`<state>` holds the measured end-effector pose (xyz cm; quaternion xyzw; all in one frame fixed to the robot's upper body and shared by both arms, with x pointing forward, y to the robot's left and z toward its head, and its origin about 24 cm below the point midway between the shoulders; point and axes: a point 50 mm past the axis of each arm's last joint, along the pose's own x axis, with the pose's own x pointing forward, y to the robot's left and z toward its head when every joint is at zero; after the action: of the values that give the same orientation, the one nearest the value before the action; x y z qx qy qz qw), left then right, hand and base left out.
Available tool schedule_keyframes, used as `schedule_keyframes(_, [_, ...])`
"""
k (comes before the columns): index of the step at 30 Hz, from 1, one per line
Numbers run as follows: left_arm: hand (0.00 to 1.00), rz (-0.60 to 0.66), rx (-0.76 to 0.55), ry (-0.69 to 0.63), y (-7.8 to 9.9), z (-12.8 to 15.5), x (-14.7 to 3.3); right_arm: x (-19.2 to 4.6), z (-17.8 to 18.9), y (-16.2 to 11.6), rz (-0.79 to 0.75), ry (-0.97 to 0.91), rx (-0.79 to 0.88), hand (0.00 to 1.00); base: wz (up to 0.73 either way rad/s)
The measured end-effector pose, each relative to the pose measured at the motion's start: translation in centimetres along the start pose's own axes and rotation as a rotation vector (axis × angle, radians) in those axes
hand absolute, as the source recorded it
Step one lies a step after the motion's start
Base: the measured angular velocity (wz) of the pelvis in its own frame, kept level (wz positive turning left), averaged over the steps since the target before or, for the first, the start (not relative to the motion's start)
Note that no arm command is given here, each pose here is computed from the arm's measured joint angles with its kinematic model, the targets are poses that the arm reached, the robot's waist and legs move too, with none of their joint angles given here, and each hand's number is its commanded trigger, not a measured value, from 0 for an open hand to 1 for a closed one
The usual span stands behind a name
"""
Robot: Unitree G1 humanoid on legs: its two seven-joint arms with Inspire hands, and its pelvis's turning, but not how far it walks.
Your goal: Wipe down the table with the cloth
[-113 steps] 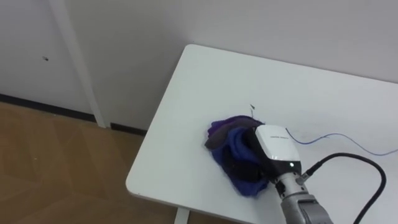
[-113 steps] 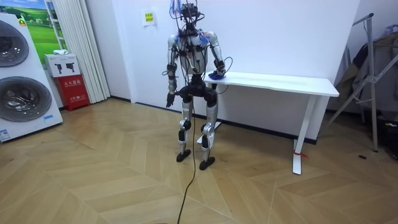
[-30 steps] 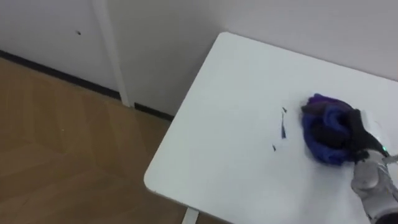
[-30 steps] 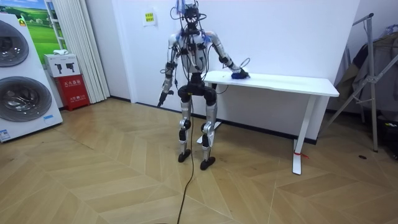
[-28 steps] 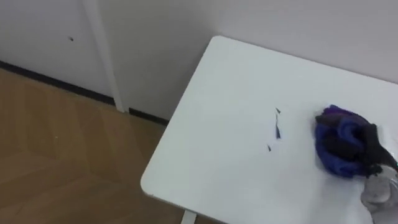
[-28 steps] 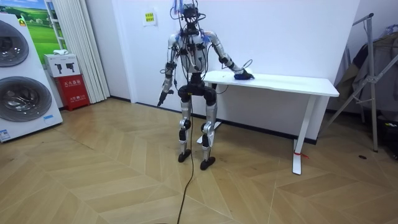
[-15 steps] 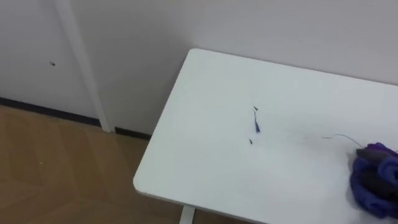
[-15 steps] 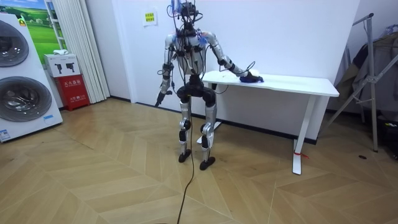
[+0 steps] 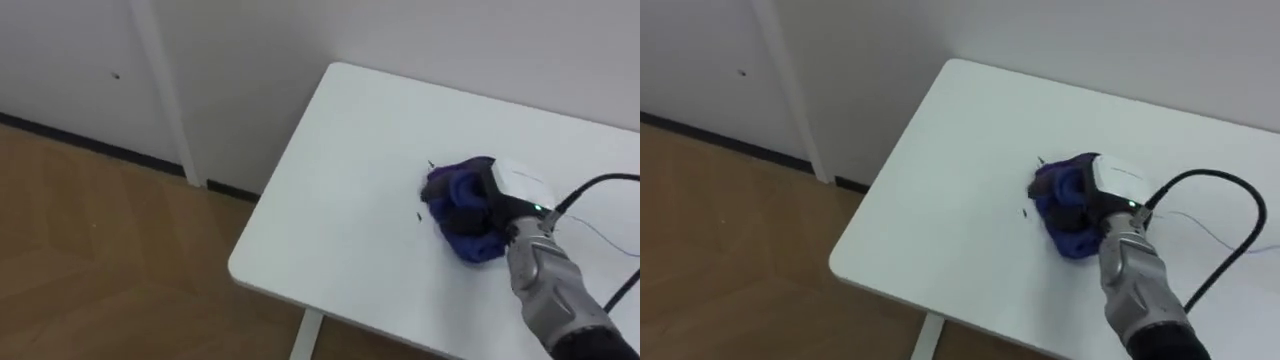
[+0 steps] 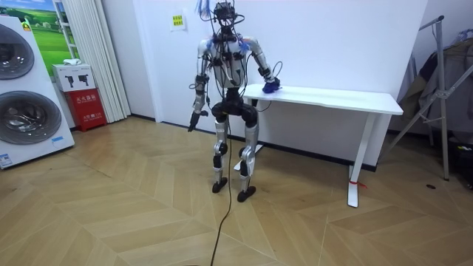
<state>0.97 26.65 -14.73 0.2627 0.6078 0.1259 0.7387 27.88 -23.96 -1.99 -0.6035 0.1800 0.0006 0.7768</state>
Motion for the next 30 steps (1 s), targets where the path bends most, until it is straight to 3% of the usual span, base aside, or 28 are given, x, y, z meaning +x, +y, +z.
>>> schedule_keyframes(6, [0.00,0.001,-0.005,0.030,0.3,-1.2,-0.2,-1.3,-3.3,1.5,-0.011,0.064,0.131,1.00,0.25])
schedule_keyframes(14, [0.00,0.055,-0.004,0.058,1.4,-2.2,-0.1,-7.4,-11.9,4.5,-0.153,0.405,0.285,1.00,-0.03])
schedule_keyframes(17, [0.00,0.065,-0.011,0.021,1.6,-1.1,0.1,-7.7,-12.3,4.9,-0.171,0.452,0.295,1.00,-0.23])
schedule_keyframes(21, [0.00,0.085,0.003,-0.098,1.9,2.7,0.9,-5.7,-10.1,4.6,-0.195,0.488,0.291,1.00,-0.44])
schedule_keyframes(24, [0.00,0.107,0.026,-0.161,2.9,4.9,1.6,-1.8,-4.3,3.2,-0.164,0.317,0.257,1.00,-0.91])
schedule_keyframes(26, [0.00,0.130,0.027,-0.211,4.0,7.1,2.0,1.1,1.6,0.5,-0.171,0.093,0.223,1.00,-0.23])
schedule_keyframes(28, [0.00,0.131,0.004,-0.242,4.5,8.3,2.0,2.3,4.1,-1.8,-0.202,-0.025,0.228,1.00,0.39])
schedule_keyframes(30, [0.00,0.132,0.019,-0.227,5.0,7.7,2.1,2.7,5.1,-2.9,-0.216,-0.081,0.219,1.00,0.54])
